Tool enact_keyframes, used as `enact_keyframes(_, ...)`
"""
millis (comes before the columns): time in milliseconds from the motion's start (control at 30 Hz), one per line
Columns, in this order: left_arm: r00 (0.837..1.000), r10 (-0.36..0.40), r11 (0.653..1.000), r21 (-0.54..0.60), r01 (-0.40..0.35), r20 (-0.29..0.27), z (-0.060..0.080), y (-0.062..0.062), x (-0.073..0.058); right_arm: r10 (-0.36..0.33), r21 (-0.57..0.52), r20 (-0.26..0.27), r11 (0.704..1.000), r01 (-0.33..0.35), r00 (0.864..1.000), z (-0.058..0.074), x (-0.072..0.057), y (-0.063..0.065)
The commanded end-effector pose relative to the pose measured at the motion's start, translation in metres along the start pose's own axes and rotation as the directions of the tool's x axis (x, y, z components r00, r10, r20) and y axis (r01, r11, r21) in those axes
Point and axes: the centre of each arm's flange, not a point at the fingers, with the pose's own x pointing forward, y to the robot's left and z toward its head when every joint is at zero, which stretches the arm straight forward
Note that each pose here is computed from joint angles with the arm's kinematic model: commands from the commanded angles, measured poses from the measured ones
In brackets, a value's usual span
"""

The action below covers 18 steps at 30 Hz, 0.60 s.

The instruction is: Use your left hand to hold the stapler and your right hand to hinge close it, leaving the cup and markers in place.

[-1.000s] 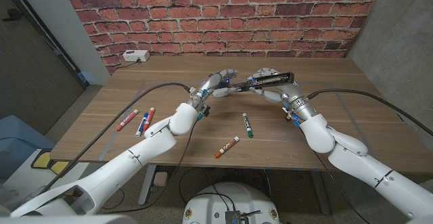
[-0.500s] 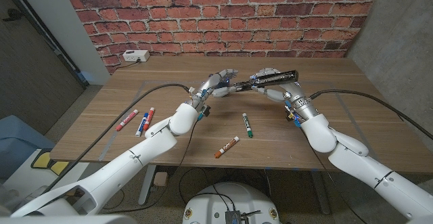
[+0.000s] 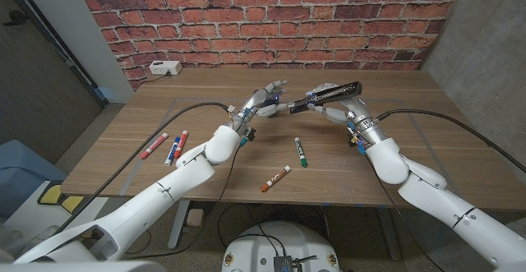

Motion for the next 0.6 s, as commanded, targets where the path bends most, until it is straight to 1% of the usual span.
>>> enact_keyframes(33,1.0,0.001,0.999,-0.033,0.0,0.019,0.003,-0.002,0.001,-0.021,0.01,-0.001,1.0,0.021,1.0,-0.001,-0.003,-0.006)
enact_keyframes(333,0.998,0.016,0.999,-0.033,-0.014,0.06,0.015,-0.006,0.0,-0.044,0.01,-0.003,0.999,0.044,0.999,-0.001,-0.006,-0.011)
enact_keyframes(600,0.995,0.04,0.999,-0.037,-0.037,0.087,0.026,-0.007,-0.004,-0.08,0.023,-0.011,0.997,0.08,0.997,-0.002,-0.009,-0.013)
